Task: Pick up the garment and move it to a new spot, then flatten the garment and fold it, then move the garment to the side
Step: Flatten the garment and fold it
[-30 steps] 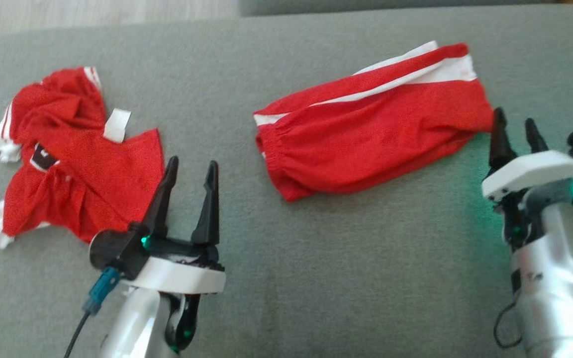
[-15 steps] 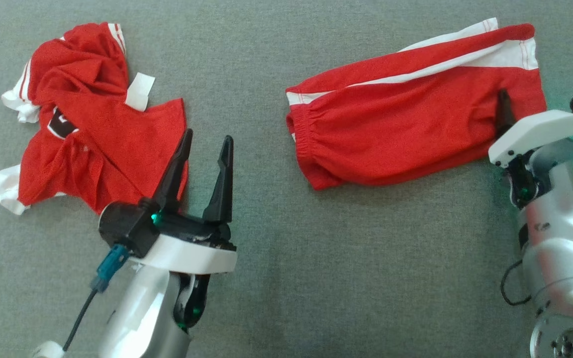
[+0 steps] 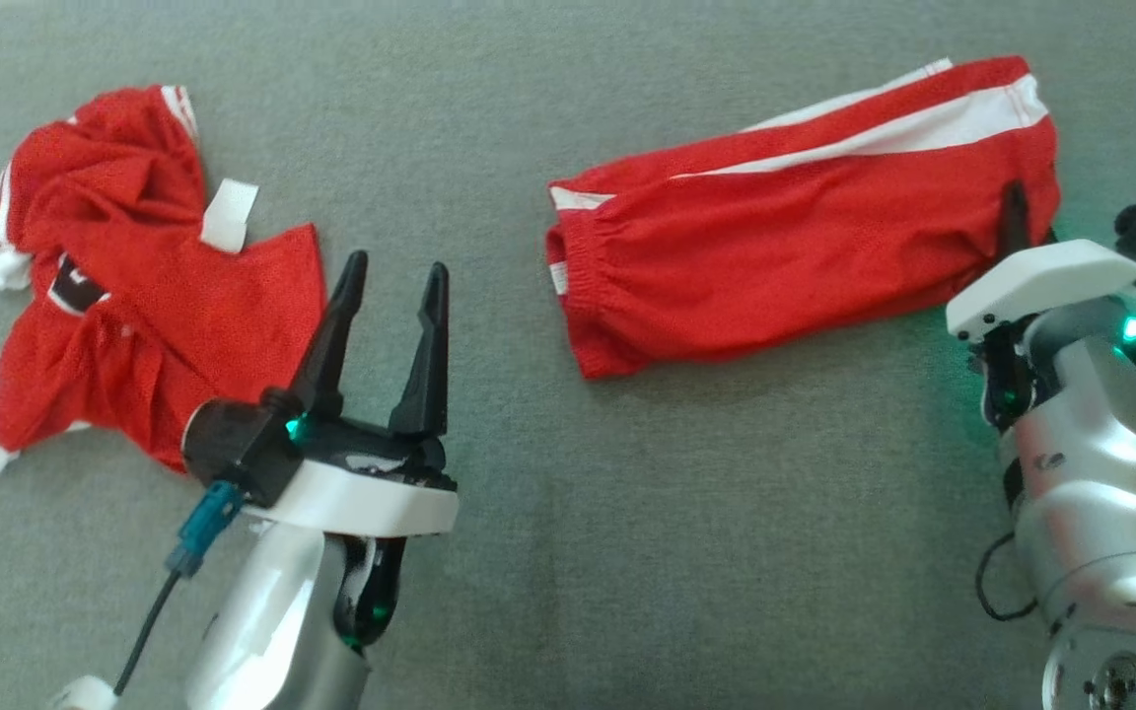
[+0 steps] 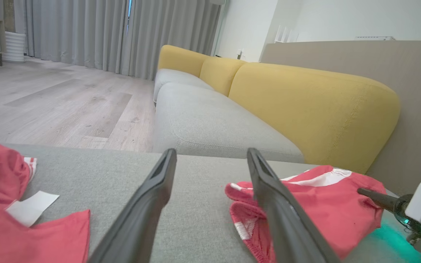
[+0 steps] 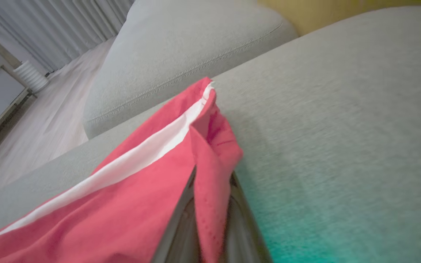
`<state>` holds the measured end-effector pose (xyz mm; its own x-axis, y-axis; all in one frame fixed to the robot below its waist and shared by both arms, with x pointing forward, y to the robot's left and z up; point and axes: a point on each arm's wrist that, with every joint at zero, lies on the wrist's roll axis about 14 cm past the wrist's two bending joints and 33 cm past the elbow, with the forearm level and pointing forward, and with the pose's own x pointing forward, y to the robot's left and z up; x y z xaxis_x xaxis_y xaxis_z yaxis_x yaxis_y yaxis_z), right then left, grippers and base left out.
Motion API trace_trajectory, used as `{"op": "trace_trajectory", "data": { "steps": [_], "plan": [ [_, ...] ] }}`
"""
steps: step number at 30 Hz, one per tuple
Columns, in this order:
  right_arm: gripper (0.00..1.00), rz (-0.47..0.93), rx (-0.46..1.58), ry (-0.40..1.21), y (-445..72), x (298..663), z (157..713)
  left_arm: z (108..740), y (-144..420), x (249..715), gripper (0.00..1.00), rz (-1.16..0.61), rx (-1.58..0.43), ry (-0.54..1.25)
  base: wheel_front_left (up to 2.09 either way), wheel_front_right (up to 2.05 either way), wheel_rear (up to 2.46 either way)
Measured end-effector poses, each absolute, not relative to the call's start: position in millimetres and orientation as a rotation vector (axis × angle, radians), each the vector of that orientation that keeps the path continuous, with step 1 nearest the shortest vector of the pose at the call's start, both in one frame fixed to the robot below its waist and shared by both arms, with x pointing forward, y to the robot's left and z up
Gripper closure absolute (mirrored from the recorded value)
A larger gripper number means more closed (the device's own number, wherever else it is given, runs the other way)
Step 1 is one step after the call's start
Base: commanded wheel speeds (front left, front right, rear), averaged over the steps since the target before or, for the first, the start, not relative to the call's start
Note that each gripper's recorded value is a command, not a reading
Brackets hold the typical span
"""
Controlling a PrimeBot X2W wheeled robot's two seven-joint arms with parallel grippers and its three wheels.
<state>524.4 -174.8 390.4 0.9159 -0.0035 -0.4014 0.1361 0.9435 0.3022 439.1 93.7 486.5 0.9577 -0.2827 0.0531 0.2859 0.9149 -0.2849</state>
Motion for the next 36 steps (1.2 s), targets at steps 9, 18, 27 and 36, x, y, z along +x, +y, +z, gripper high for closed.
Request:
{"op": "trace_trajectory", "data": {
  "steps": [9,18,27,36],
  "plan": [
    [1.0,-0.265,0.318,0.345,-262,477,401,498,77,427,0.0,-0.339,-0.31,-0.031,0.0,0.0,0.0],
    [1.0,-0.33,0.356,0.3,-281,457,406,509,70,424,0.0,-0.36,-0.314,-0.061,0.0,0.0,0.0],
    [1.0,-0.233,0.351,0.221,-248,477,433,518,77,419,0.0,-0.346,-0.306,-0.084,0.0,0.0,0.0],
    [1.0,0.028,0.351,0.097,-164,500,489,520,92,400,0.0,-0.302,-0.297,-0.086,0.0,0.0,0.0]
  ]
}}
